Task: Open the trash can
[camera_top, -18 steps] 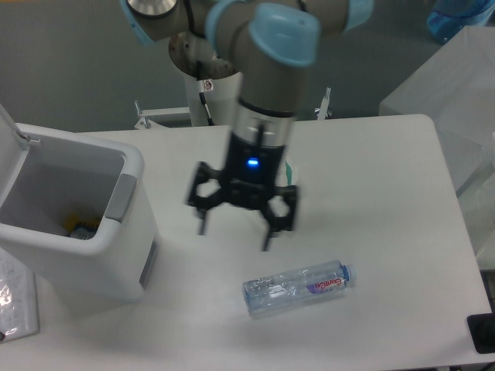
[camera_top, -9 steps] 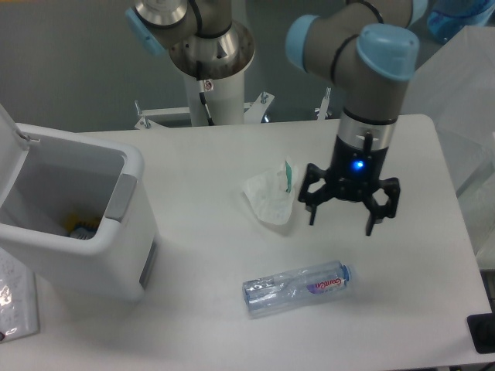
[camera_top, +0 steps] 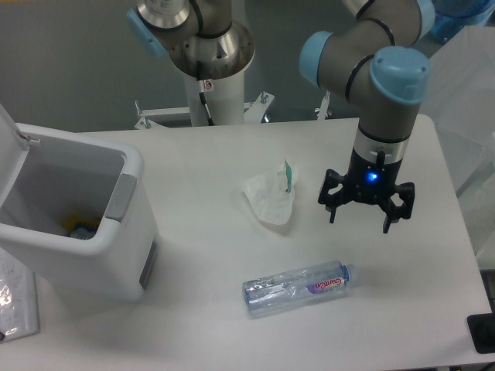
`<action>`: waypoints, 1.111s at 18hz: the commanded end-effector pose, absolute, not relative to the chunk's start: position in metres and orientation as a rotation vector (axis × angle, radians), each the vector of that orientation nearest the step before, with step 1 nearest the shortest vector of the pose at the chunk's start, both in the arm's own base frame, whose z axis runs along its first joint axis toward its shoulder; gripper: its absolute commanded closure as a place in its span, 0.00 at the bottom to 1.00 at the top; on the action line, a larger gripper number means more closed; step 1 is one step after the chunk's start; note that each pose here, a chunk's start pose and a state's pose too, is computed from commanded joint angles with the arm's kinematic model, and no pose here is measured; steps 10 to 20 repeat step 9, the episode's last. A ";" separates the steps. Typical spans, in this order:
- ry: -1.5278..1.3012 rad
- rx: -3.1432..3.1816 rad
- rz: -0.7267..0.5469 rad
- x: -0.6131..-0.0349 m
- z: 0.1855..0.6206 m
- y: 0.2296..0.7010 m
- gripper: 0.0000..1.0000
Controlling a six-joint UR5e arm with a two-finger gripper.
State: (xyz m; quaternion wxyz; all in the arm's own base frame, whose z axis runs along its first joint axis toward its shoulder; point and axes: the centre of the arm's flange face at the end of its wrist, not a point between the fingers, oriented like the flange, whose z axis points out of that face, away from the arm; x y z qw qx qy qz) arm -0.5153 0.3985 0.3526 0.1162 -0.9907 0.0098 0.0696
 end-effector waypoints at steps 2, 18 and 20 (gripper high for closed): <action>0.245 -2.952 0.247 -0.523 0.346 0.389 0.00; 0.339 -2.996 0.216 -0.517 0.332 0.382 0.00; 0.339 -2.996 0.216 -0.517 0.332 0.382 0.00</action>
